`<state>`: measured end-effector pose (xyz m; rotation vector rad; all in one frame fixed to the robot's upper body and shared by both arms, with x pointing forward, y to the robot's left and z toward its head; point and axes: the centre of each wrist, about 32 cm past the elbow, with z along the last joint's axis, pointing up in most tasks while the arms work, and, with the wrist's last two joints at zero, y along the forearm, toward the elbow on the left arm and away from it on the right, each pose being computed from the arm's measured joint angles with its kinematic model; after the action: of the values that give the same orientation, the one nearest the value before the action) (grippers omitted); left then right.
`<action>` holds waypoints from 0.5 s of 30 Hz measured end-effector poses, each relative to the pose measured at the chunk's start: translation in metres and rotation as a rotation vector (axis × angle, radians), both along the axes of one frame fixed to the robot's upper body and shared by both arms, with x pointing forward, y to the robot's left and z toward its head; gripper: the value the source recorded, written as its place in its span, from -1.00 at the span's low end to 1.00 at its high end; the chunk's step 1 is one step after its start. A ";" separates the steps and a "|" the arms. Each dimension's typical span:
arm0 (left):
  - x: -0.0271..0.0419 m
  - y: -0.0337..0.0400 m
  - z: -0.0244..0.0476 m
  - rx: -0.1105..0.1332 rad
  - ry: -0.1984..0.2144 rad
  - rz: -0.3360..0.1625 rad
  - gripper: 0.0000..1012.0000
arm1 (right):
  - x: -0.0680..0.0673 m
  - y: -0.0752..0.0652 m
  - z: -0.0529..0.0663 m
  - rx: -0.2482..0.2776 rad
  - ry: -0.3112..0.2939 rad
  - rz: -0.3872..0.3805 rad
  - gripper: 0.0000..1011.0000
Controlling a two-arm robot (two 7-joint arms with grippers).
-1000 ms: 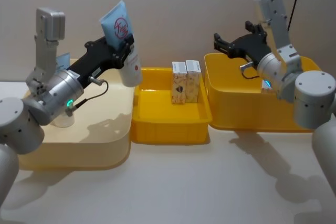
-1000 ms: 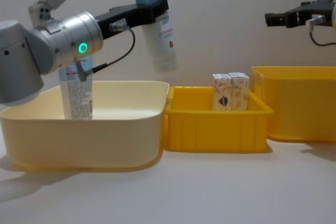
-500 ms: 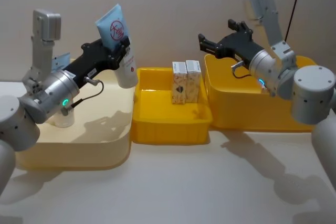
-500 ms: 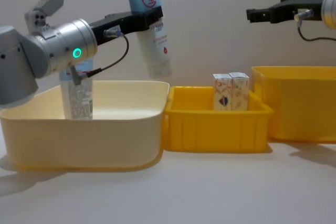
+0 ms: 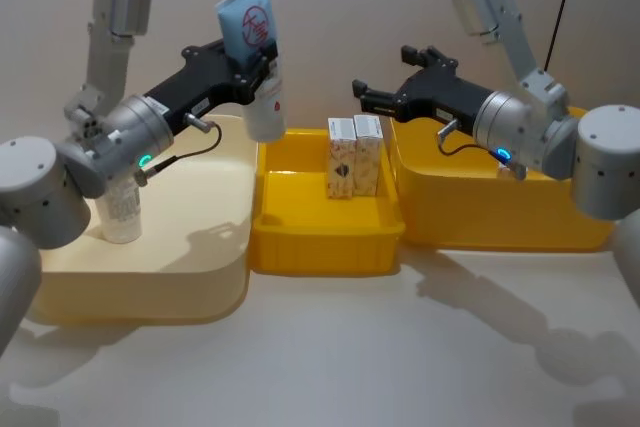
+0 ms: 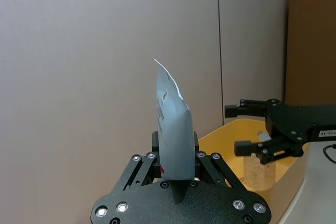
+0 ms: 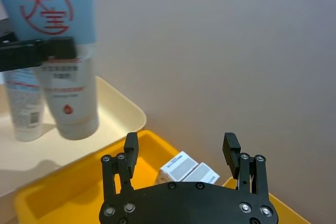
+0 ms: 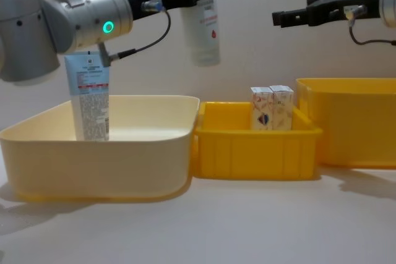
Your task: Bimanual collaborative sorting of washing and personal care products
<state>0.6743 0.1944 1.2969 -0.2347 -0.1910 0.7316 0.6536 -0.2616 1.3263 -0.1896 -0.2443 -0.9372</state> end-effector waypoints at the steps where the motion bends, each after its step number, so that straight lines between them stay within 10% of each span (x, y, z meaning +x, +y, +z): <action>1: 0.0000 -0.0009 0.0015 0.004 -0.001 -0.002 -0.49 | 0.001 -0.001 0.002 -0.006 0.011 0.026 0.98; 15: 0.0010 -0.0123 0.0162 0.037 -0.009 -0.029 -0.49 | 0.007 -0.005 0.015 -0.059 0.105 0.233 0.98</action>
<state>0.6753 0.1821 1.3131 -0.2052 -0.2092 0.6977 0.6602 -0.2670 1.3410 -0.2583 -0.1921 -0.6870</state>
